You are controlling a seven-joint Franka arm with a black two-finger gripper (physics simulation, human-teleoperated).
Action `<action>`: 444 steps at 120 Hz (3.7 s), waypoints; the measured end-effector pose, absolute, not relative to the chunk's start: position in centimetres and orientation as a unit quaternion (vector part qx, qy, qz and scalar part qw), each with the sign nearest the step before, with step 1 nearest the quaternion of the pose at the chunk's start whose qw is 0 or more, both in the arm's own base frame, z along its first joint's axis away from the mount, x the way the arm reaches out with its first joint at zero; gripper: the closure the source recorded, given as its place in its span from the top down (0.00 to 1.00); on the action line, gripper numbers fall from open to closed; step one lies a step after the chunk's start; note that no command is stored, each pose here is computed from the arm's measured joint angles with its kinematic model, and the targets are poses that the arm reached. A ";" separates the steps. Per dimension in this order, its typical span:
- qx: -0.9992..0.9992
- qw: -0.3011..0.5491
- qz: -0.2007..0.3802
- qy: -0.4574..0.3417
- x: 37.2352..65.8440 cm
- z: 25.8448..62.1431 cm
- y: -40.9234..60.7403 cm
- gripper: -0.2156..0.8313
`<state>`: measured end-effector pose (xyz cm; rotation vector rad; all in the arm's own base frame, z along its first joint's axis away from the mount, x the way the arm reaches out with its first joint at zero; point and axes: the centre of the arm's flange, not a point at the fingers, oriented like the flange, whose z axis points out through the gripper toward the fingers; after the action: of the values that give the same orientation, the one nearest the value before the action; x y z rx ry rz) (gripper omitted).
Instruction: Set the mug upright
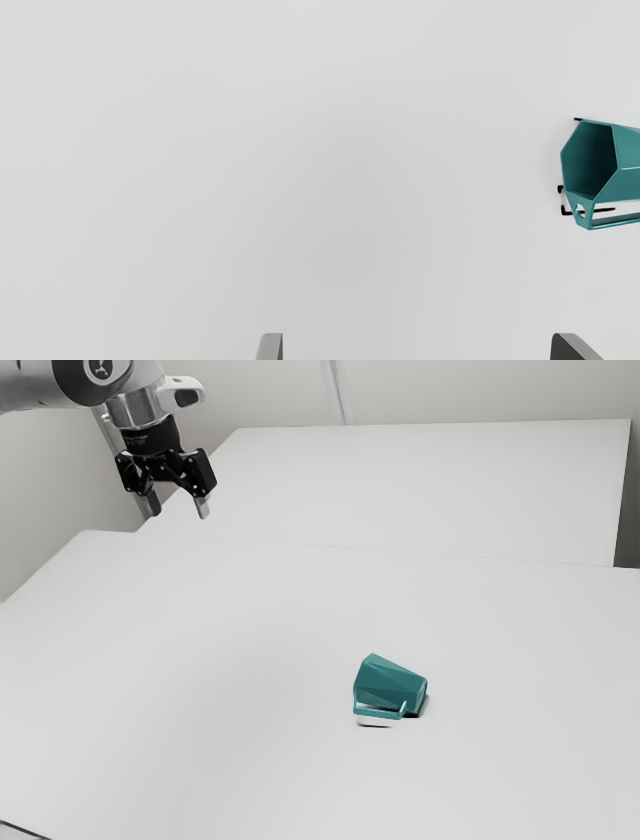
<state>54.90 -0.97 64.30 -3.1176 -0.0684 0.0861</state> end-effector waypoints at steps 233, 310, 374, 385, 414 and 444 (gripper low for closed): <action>-0.952 -0.296 0.056 0.056 54.2 37.9 -14.4 0.77; -0.929 -0.360 0.060 0.054 55.0 31.4 -15.8 0.77; -0.908 -0.410 0.033 0.084 54.9 29.1 -17.0 0.77; -0.906 -0.412 0.030 0.091 54.9 28.8 -17.3 0.77; -0.903 -0.416 0.018 0.104 54.9 28.7 -17.4 0.59; -0.901 -0.417 0.009 0.116 55.0 28.8 -17.5 0.40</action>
<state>55.01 -17.52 28.78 -3.9683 0.5127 0.0411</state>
